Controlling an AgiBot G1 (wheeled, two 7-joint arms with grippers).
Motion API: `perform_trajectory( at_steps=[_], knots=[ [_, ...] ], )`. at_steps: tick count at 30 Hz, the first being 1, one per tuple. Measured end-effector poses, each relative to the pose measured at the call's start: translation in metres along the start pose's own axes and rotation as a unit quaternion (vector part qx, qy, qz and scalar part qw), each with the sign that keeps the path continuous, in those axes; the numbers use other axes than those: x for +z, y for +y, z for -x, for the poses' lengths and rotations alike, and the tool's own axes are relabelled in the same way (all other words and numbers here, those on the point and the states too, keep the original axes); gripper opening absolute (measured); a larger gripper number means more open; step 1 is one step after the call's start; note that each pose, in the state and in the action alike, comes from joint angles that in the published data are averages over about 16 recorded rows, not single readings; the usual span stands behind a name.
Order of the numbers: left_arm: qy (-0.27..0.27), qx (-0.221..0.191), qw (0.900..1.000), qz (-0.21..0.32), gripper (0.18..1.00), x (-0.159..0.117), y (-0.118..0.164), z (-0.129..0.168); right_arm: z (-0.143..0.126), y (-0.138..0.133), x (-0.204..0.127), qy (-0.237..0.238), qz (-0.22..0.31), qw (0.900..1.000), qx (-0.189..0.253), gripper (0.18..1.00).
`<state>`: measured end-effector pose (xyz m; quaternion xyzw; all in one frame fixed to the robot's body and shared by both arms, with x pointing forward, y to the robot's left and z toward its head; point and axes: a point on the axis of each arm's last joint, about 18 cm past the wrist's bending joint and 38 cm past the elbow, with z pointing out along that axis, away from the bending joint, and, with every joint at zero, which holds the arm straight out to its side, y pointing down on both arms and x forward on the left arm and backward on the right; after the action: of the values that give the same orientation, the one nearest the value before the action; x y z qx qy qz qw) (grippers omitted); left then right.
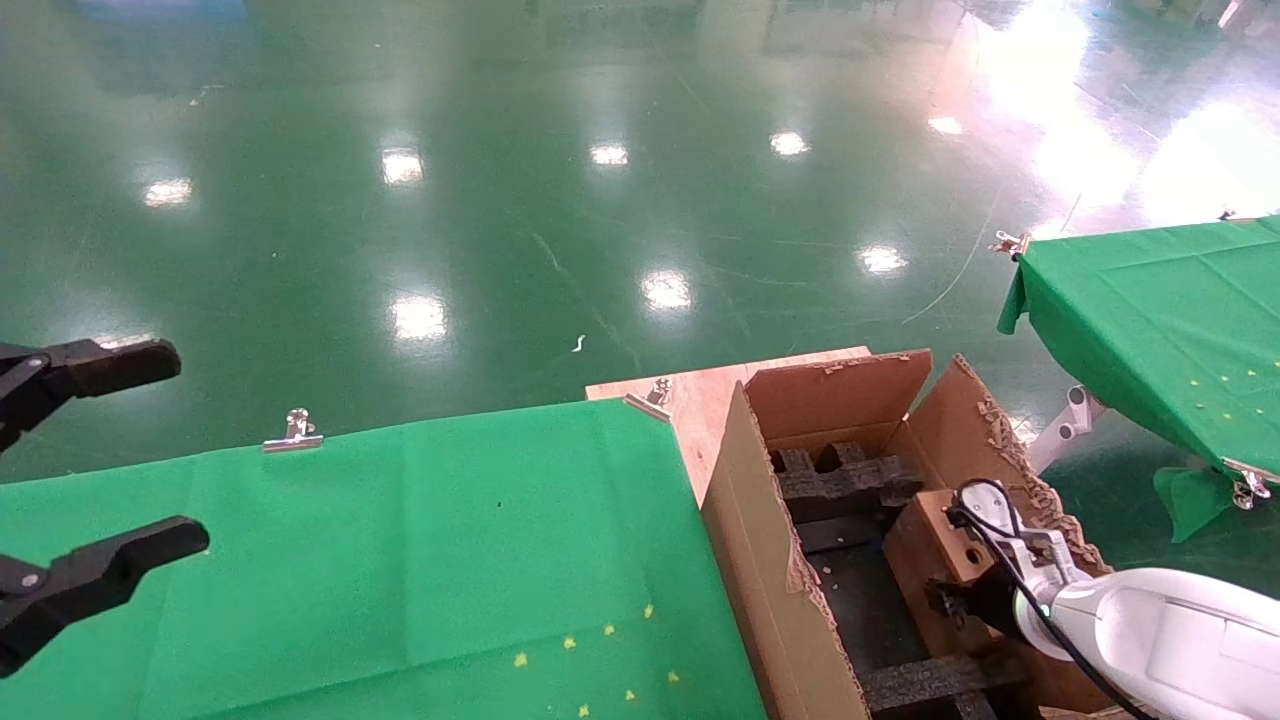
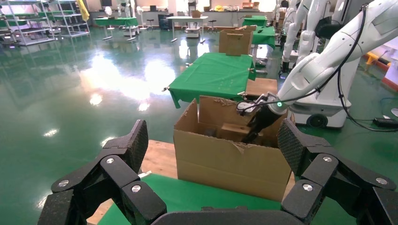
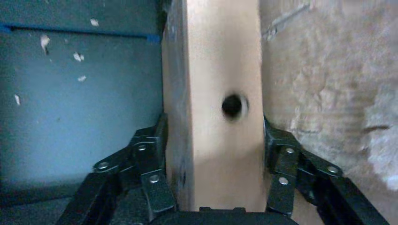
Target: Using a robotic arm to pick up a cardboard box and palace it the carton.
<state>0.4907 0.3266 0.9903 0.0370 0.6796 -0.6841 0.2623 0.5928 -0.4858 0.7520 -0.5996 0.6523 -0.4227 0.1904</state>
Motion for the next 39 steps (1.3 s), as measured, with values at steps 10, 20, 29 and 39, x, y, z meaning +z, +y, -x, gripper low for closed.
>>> perform_trajectory(
  at_steps=[10, 20, 29, 39],
  knots=[
    [0.0, 0.0, 1.0, 0.0, 1.001, 0.0, 0.0, 0.0, -0.005, -0.034, -0.011, -0.005, -0.039, 0.999, 0.007, 0.803],
    [0.0, 0.0, 1.0, 0.0, 1.001, 0.0, 0.0, 0.0, 0.004, -0.115, -0.044, -0.052, -0.135, 0.989, 0.006, 0.948],
    [0.0, 0.0, 1.0, 0.0, 1.001, 0.0, 0.0, 0.0, 0.029, -0.187, -0.09, -0.129, -0.22, 0.967, -0.004, 0.994],
    [0.0, 0.0, 1.0, 0.0, 1.001, 0.0, 0.0, 0.0, 0.045, -0.219, -0.119, -0.176, -0.258, 0.95, -0.005, 1.001]
  ],
)
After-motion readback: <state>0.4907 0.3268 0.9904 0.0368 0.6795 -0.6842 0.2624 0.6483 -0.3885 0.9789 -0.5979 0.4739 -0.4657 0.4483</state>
